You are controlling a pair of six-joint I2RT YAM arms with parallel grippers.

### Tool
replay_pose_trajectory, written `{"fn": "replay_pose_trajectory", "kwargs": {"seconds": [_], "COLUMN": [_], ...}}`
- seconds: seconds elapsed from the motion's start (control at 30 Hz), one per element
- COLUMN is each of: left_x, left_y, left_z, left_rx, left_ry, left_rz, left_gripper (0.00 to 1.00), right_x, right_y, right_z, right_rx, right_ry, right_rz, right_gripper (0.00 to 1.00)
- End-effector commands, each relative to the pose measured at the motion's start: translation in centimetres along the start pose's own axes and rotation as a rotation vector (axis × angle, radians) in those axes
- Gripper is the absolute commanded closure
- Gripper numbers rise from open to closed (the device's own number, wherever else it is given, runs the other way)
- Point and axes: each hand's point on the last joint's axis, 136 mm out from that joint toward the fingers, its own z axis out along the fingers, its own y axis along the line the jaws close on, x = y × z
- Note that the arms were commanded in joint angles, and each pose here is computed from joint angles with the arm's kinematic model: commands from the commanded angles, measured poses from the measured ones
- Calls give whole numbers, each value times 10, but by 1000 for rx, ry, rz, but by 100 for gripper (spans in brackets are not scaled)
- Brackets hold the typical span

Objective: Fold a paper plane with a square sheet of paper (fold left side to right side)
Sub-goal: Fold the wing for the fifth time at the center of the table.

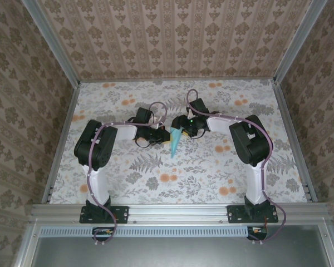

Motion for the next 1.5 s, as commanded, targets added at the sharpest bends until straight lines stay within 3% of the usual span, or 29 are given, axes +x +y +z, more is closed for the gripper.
{"fn": "replay_pose_trajectory", "kwargs": {"seconds": [0.0,0.6,1.03,1.1,1.27,1.47], "left_x": [-4,2,9,9,11,12], "left_y": [6,26,40,41,43,45], "left_z": [1,10,13,13,14,13], "left_rx": [-17,-56,-99,-105,-113,-122], "left_ry": [5,26,43,46,52,53], "left_rz": [13,-21,-52,-55,-55,-57], "left_gripper": [100,100,100,100,100,100], "right_x": [23,20,1,1,-2,-2], "right_y": [-35,-24,8,7,29,27], "right_z": [12,10,-32,-35,-34,-21], "right_rx": [121,84,22,32,-64,-48], "right_ry": [80,71,-36,-46,-42,-18], "right_rz": [38,10,-56,-62,-82,-86], "right_gripper": [35,35,34,37,67,76]}}
